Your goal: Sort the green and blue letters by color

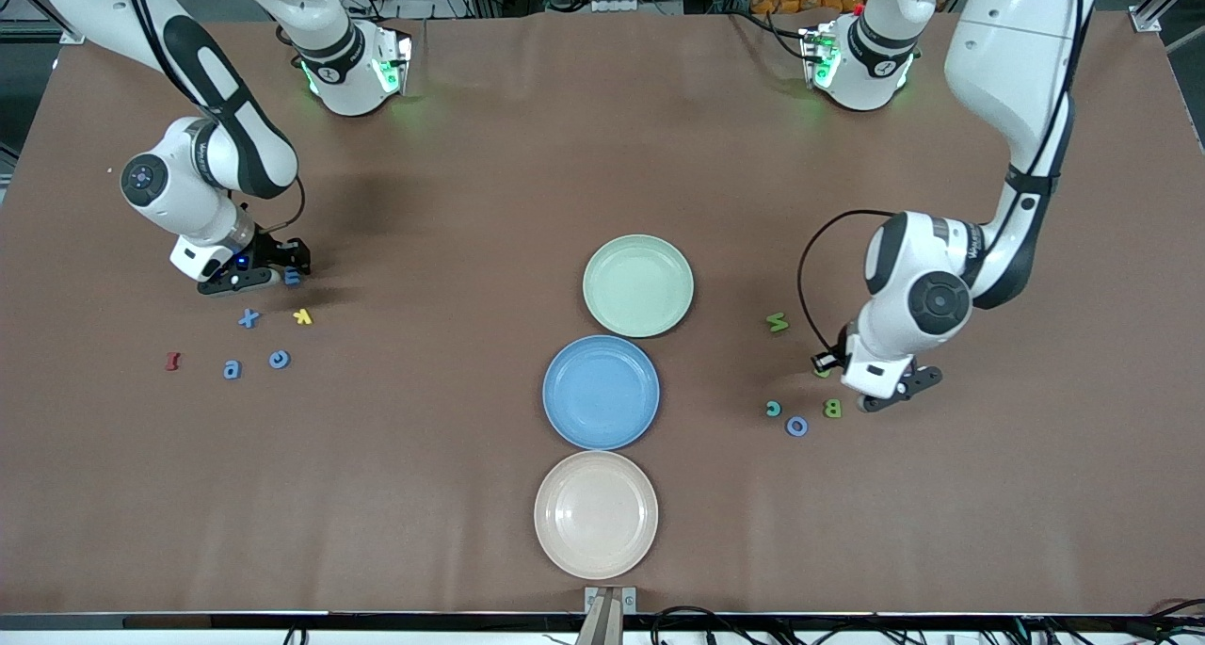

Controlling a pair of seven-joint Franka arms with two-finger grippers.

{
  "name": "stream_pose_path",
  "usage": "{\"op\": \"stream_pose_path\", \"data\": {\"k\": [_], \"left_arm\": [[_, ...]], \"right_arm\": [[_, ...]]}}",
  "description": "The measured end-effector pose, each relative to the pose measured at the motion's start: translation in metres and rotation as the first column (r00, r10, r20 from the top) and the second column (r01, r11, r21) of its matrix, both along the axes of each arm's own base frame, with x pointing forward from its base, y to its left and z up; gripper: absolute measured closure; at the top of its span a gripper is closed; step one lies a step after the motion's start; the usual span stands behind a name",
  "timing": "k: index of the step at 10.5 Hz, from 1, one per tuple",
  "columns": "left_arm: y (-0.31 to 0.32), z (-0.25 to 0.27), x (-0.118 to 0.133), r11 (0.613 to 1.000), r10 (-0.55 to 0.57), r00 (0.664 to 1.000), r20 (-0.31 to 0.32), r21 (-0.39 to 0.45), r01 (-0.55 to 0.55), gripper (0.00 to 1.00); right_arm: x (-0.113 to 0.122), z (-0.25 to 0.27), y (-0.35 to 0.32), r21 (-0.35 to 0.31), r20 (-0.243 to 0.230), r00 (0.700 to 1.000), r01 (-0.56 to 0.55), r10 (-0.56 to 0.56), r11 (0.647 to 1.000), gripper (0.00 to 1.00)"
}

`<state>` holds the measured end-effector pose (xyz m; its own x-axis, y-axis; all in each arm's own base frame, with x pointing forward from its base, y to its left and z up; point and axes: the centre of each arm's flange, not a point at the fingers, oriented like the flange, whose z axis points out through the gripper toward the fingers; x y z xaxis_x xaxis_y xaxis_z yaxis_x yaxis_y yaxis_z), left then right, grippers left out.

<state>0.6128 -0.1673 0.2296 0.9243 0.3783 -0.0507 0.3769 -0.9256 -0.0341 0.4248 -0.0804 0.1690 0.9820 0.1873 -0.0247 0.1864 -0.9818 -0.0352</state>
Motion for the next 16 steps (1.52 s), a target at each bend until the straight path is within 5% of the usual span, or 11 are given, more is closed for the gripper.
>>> {"op": "stream_pose_path", "data": {"k": [2, 4, 6, 12, 16], "left_arm": [[-0.035, 0.014, -0.010, 1.000, -0.021, 1.000, 0.012, -0.002, 0.021, 0.72], [-0.080, 0.023, -0.027, 1.000, -0.025, 0.999, 0.020, -0.005, 0.025, 0.72], [-0.130, 0.022, -0.052, 1.000, -0.022, 1.000, 0.008, -0.015, 0.022, 0.72], [-0.218, 0.023, -0.110, 0.999, -0.031, 0.999, -0.016, -0.039, 0.030, 0.72], [-0.271, 0.031, -0.149, 0.998, -0.015, 1.000, -0.022, -0.060, 0.014, 0.72]], "right_arm": [[0.000, 0.000, -0.001, -0.001, 0.003, 1.000, 0.001, -0.001, 1.000, 0.40], [0.002, 0.002, 0.000, -0.003, 0.012, 1.000, -0.002, 0.002, 1.000, 0.61], [0.003, 0.004, 0.000, -0.002, 0.013, 1.000, -0.003, 0.004, 1.000, 0.72], [0.029, 0.029, 0.002, 0.021, -0.041, 0.999, -0.010, 0.010, 1.000, 0.72], [0.069, 0.072, 0.039, 0.015, -0.007, 0.997, 0.083, -0.083, 0.996, 0.72]]}}
